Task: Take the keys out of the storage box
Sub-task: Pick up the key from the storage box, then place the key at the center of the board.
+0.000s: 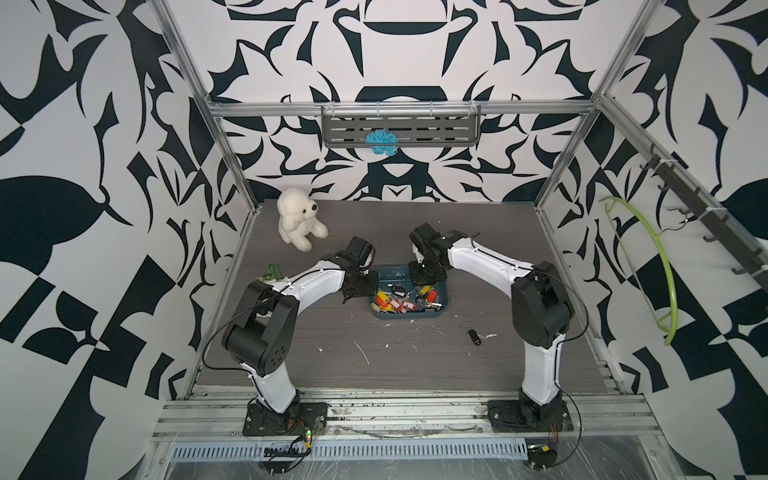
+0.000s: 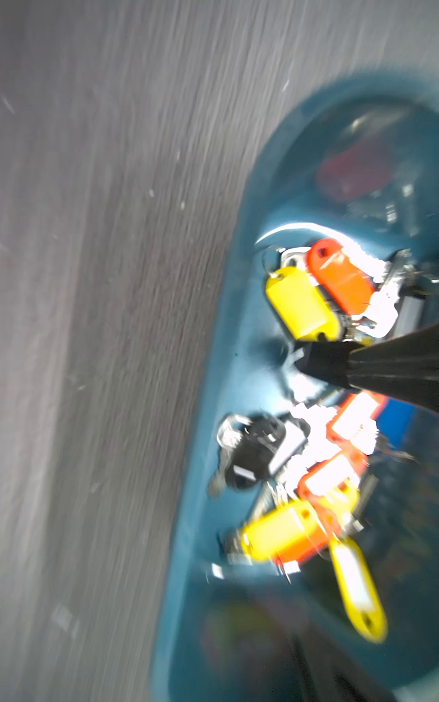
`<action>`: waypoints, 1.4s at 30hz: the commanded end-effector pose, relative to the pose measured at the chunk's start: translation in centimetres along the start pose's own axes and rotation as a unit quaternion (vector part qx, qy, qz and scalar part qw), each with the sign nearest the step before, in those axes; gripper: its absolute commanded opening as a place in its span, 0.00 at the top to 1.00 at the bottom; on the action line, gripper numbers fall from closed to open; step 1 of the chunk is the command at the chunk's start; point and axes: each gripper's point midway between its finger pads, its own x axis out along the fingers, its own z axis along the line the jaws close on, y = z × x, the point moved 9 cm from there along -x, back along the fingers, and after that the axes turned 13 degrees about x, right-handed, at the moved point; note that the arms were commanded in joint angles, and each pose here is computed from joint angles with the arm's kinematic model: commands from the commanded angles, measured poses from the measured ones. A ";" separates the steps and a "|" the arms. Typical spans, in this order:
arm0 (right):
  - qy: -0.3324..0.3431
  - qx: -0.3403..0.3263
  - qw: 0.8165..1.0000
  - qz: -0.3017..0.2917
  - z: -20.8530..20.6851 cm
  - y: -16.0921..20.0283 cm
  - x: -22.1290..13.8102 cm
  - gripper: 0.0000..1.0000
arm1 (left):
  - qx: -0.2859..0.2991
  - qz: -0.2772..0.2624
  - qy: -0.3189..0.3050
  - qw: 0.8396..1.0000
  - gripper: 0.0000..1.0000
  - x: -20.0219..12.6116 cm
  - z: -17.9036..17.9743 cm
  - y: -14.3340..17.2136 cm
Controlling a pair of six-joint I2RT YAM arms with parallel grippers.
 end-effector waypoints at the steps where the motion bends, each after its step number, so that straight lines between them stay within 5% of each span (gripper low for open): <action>1: -0.016 0.012 1.000 -0.009 0.1 0.6 -2.9 1.00 | -0.001 0.015 0.003 1.000 0.74 0.3 0.1 0.8; 12: -0.043 0.046 0.996 -0.064 -2.3 2.6 -9.4 1.00 | -0.001 0.011 0.005 1.000 0.74 0.0 0.0 0.8; 21: -0.012 0.101 0.990 -0.101 -8.6 4.8 -13.8 1.00 | -0.002 0.006 0.006 1.000 0.74 -0.2 -0.1 0.6; 32: 0.050 0.142 0.987 -0.059 -13.2 7.7 -10.2 1.00 | -0.005 0.006 0.006 1.000 0.74 -0.3 -0.1 0.7; 42: -0.001 0.180 0.984 -0.009 -13.5 10.1 -7.7 1.00 | -0.007 0.008 0.004 1.000 0.74 -0.1 0.0 0.7</action>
